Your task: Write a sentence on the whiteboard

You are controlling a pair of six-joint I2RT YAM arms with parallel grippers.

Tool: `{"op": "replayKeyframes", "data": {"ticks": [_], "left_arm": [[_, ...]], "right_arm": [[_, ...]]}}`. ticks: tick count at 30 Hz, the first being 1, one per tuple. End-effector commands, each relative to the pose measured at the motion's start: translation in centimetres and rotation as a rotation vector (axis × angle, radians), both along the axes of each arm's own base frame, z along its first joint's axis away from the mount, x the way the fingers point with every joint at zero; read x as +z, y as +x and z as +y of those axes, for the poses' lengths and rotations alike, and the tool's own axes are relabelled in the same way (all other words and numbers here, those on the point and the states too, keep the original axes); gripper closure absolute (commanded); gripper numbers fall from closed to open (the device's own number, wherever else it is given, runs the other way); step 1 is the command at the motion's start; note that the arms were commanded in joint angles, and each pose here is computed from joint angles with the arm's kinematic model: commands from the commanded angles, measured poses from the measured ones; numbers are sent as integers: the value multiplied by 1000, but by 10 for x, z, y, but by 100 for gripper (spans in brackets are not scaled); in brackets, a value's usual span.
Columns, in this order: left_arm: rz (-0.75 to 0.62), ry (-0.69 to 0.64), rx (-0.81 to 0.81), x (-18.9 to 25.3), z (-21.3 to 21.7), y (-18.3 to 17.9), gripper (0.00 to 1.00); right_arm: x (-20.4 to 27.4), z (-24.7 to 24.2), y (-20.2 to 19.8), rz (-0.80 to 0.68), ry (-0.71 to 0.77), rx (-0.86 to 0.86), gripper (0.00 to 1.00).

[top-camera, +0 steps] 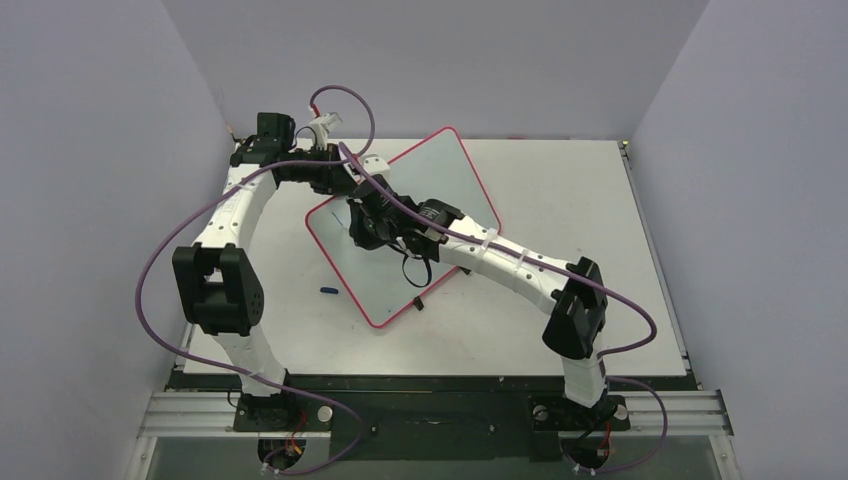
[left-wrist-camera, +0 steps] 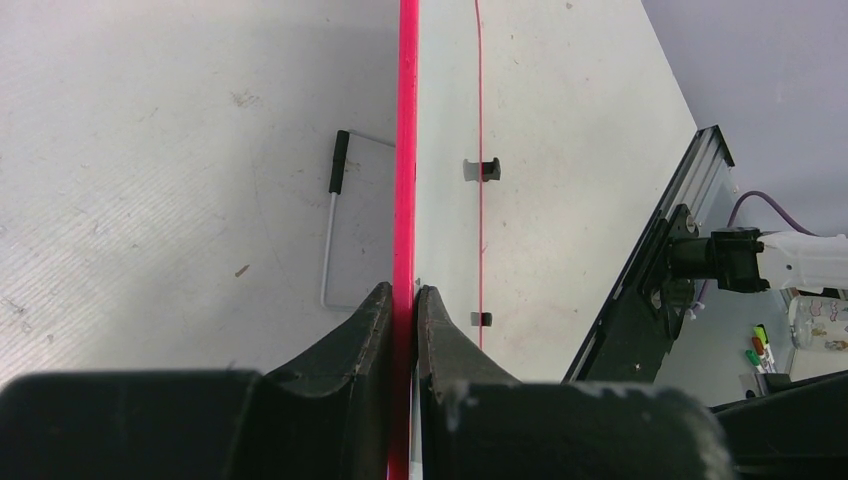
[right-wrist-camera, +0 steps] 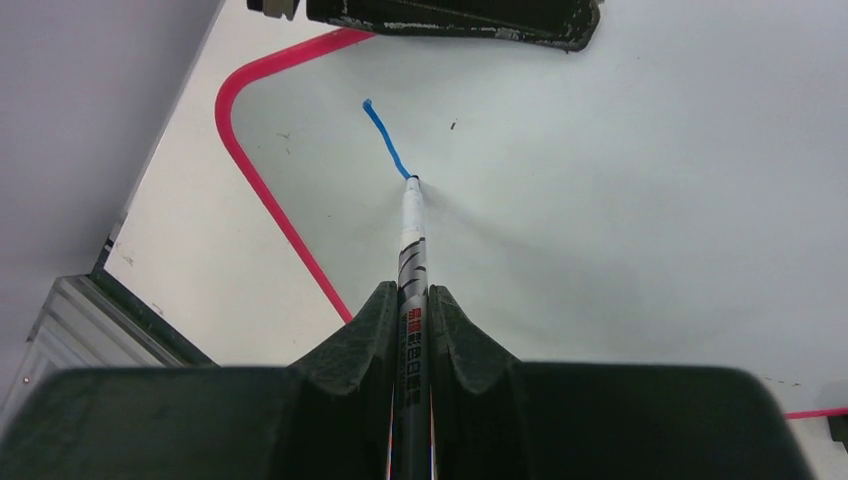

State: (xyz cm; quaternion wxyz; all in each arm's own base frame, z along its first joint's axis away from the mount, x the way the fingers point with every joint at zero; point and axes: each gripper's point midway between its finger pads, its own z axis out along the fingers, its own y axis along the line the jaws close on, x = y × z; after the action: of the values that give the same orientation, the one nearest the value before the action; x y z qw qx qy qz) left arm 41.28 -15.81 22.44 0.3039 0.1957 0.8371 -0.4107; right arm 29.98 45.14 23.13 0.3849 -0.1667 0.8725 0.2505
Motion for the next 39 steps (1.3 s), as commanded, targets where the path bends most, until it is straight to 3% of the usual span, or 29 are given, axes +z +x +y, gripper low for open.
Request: {"op": "replayKeyframes", "data": {"ticks": [1,17,39], "left_arm": [[-179,43,4,33,5,7,100],[-187,43,0,35,4,6,100],[-191,47,-6,36,2,4,100]], "right_arm": [[61,1,6,-96,100,-8,100],[67,20,21,-84,154,-9,100],[42,18,26,-49,118,-24,100]]}}
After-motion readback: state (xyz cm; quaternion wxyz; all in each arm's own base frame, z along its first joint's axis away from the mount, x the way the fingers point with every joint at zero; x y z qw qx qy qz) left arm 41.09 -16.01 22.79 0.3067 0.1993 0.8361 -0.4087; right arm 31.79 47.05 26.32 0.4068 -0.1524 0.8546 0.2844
